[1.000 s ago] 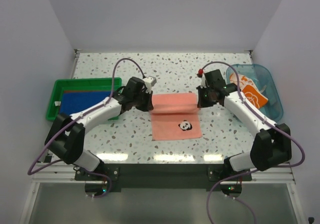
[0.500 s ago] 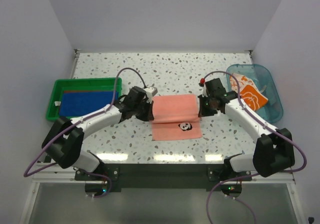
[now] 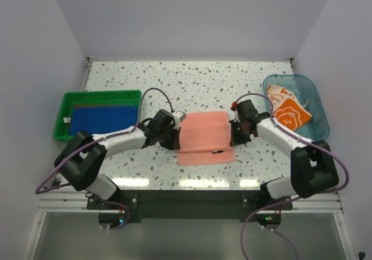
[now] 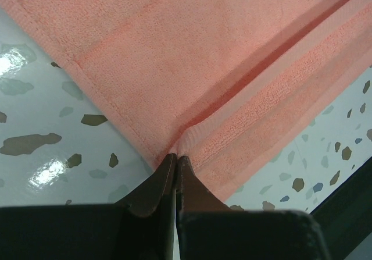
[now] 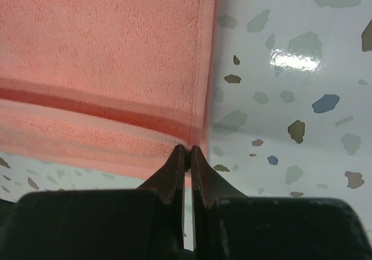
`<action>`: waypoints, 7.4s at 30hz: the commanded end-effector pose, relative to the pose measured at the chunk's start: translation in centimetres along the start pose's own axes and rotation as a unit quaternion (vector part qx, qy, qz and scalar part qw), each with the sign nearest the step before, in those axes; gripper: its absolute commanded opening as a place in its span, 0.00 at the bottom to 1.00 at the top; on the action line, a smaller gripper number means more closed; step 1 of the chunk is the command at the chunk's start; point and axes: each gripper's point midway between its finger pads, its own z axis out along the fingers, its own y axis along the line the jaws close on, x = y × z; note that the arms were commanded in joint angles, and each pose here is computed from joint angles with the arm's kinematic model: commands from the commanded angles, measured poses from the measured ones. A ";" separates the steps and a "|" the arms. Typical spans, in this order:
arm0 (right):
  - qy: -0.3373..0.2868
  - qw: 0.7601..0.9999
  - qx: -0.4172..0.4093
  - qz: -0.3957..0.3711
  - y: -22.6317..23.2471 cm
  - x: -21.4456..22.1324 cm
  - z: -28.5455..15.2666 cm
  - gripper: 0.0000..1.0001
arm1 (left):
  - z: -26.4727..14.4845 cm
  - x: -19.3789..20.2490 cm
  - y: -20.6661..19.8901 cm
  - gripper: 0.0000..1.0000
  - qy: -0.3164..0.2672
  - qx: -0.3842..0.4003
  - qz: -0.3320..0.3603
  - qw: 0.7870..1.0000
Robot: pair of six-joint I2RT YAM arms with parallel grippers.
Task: Fold and stack the towels
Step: Fold the towel
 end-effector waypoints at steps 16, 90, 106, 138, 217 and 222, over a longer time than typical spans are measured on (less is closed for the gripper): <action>-0.094 0.995 0.027 -0.003 -0.3 -4.3 -5.0 0.00 | -3.5 -4.1 -1.4 0.00 -0.050 -0.014 0.014 0.999; 0.072 0.997 -0.010 0.036 1.8 9.2 0.8 0.32 | 0.1 7.0 -2.6 0.31 0.120 -0.029 -0.012 0.992; -0.095 0.995 0.004 -0.042 4.0 -6.2 -5.1 0.30 | -4.2 -9.3 -1.4 0.59 -0.081 -0.074 0.033 0.993; -0.096 0.978 0.028 -0.184 0.5 -16.2 -0.4 0.33 | 0.5 -17.7 9.1 0.68 -0.104 -0.151 0.142 0.973; 0.084 0.935 -0.015 -0.344 -0.1 -13.6 8.2 0.03 | 5.8 -4.8 11.3 0.23 0.174 0.019 0.183 0.967; 0.049 0.939 -0.021 -0.339 0.8 -15.0 7.7 0.00 | 6.0 -7.3 11.7 0.00 0.152 0.006 0.199 0.968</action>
